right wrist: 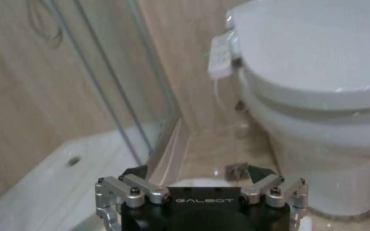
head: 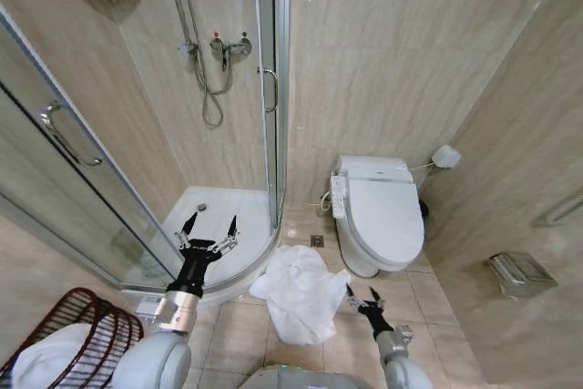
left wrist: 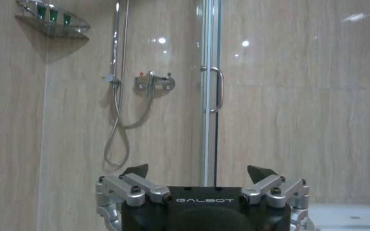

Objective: Discard the used towel into the hamper.

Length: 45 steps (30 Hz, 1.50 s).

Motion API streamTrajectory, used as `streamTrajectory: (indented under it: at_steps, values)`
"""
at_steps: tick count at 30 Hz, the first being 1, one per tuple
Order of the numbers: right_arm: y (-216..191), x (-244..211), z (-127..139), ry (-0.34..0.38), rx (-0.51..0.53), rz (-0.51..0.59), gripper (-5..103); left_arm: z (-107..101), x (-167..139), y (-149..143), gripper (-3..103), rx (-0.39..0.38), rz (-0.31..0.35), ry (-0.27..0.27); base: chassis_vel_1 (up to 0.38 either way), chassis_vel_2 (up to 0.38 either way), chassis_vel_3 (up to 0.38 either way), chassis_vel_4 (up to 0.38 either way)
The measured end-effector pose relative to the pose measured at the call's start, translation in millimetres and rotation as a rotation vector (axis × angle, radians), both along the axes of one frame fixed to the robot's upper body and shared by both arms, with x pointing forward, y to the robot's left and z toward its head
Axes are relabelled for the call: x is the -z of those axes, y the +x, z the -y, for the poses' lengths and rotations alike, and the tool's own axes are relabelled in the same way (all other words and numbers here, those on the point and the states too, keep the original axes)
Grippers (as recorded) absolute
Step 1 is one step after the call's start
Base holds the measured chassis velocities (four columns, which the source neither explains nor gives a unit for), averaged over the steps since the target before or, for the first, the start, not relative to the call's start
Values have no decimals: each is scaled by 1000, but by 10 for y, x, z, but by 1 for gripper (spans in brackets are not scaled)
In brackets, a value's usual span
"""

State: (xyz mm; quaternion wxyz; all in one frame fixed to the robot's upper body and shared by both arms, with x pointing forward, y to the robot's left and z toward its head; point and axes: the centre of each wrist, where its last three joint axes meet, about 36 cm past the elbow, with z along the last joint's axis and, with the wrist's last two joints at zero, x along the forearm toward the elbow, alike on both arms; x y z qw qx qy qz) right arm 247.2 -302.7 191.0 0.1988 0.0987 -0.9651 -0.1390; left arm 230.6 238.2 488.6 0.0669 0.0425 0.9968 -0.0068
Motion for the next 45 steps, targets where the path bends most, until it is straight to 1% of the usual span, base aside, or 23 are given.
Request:
streamTrajectory:
  at_steps: [3, 5, 6, 9, 12, 22, 24, 33, 36, 42, 45]
  values:
    - [-4, 64, 43, -15, -15, -10, 100, 0, 0, 0, 100, 0, 0, 0, 0, 0, 0, 0]
    - [-29, 100, 81, -13, -50, -20, 100, 0, 0, 0, 100, 0, 0, 0, 0, 0, 0, 0]
    - [-47, 137, 99, -24, -68, -17, 100, 0, 0, 0, 100, 0, 0, 0, 0, 0, 0, 0]
    - [-61, 207, 101, -54, -78, -15, 100, 0, 0, 0, 100, 0, 0, 0, 0, 0, 0, 0]
    - [-76, 264, 97, -65, -78, -27, 100, 0, 0, 0, 100, 0, 0, 0, 0, 0, 0, 0]
    - [-219, 524, 24, -75, -43, -88, 100, 0, 0, 0, 100, 0, 0, 0, 0, 0, 0, 0]
    - [-252, 615, 8, -88, -31, -96, 100, 0, 0, 0, 100, 0, 0, 0, 0, 0, 0, 0]
    - [-303, 780, 73, -120, -15, -82, 100, 0, 0, 0, 100, 0, 0, 0, 0, 0, 0, 0]
    - [-290, 840, 109, -143, 4, -53, 100, 0, 0, 0, 100, 0, 0, 0, 0, 0, 0, 0]
    - [-283, 882, 166, -161, 3, -63, 100, 0, 0, 0, 100, 0, 0, 0, 0, 0, 0, 0]
    - [-214, 910, 212, -196, 32, -56, 100, 0, 0, 0, 100, 0, 0, 0, 0, 0, 0, 0]
